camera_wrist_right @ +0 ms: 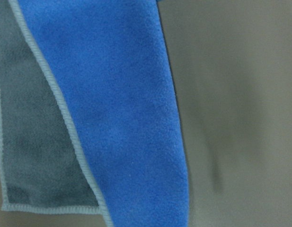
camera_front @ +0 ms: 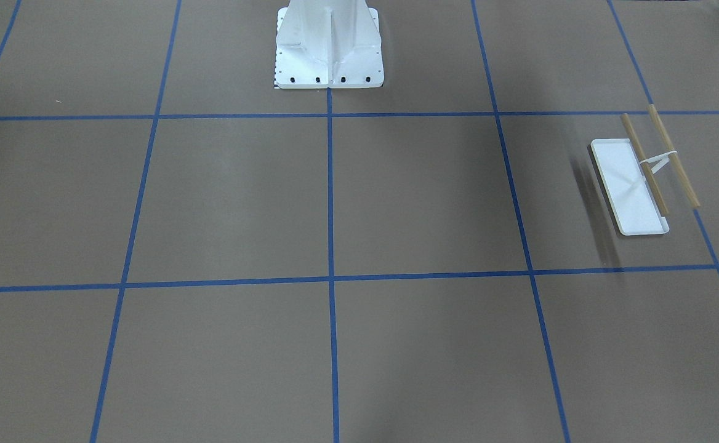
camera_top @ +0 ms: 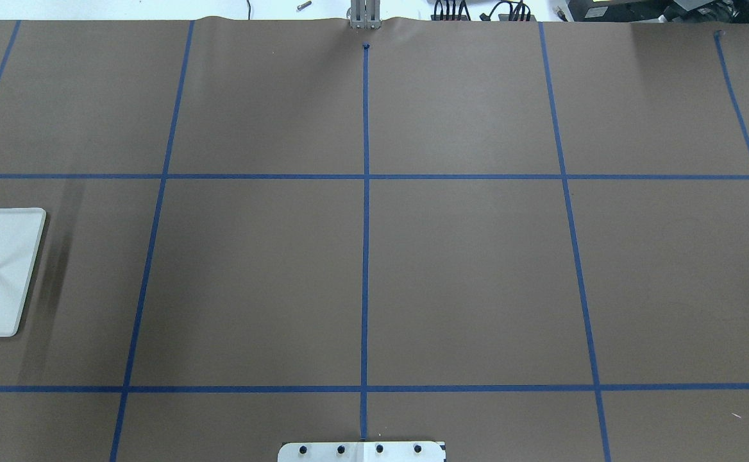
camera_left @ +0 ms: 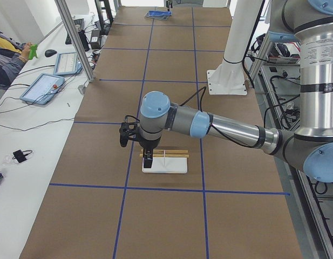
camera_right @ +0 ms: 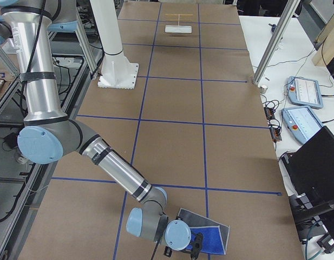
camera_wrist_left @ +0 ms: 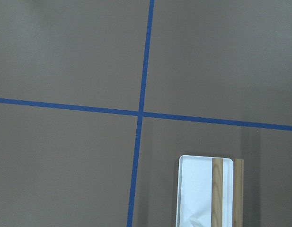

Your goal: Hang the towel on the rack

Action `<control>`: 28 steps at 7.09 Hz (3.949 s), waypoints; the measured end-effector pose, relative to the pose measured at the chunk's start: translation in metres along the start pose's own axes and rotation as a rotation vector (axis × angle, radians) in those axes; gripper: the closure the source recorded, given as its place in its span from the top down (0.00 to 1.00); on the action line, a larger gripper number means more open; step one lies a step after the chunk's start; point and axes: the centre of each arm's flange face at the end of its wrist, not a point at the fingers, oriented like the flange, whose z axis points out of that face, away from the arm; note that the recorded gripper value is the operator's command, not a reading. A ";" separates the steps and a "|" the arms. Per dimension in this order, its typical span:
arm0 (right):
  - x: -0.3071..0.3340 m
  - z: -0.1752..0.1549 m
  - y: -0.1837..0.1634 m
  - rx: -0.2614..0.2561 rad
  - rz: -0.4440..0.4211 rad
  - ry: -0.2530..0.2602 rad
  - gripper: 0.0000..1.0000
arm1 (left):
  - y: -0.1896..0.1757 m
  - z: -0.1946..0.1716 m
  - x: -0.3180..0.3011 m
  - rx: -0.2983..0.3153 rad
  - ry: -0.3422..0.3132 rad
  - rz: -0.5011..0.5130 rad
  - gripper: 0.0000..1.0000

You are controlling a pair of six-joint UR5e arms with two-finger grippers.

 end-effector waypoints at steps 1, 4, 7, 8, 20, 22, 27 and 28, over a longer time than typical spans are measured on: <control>0.002 0.002 0.001 -0.003 0.004 0.000 0.93 | 0.000 0.000 0.000 0.000 0.000 0.000 0.98; 0.006 0.006 0.004 -0.013 0.015 -0.004 0.90 | 0.001 -0.003 0.003 0.005 0.001 0.005 0.98; 0.007 0.008 0.005 -0.019 0.017 -0.005 0.85 | 0.002 -0.004 0.003 0.006 0.001 0.005 0.98; 0.007 0.009 0.005 -0.020 0.017 -0.005 0.83 | 0.002 -0.004 0.003 0.006 0.001 0.005 0.98; 0.004 0.020 -0.002 -0.038 0.007 0.001 0.00 | 0.003 -0.009 0.006 0.015 0.001 0.009 0.98; -0.009 0.012 -0.021 -0.008 -0.022 -0.005 0.00 | 0.003 -0.010 0.006 0.016 0.001 0.009 0.98; -0.112 -0.078 -0.055 0.084 0.000 -0.085 0.00 | 0.002 -0.009 0.010 0.012 0.010 -0.025 0.98; -0.165 -0.102 -0.054 0.079 0.038 -0.084 0.00 | -0.001 -0.009 0.015 0.012 0.016 -0.043 0.98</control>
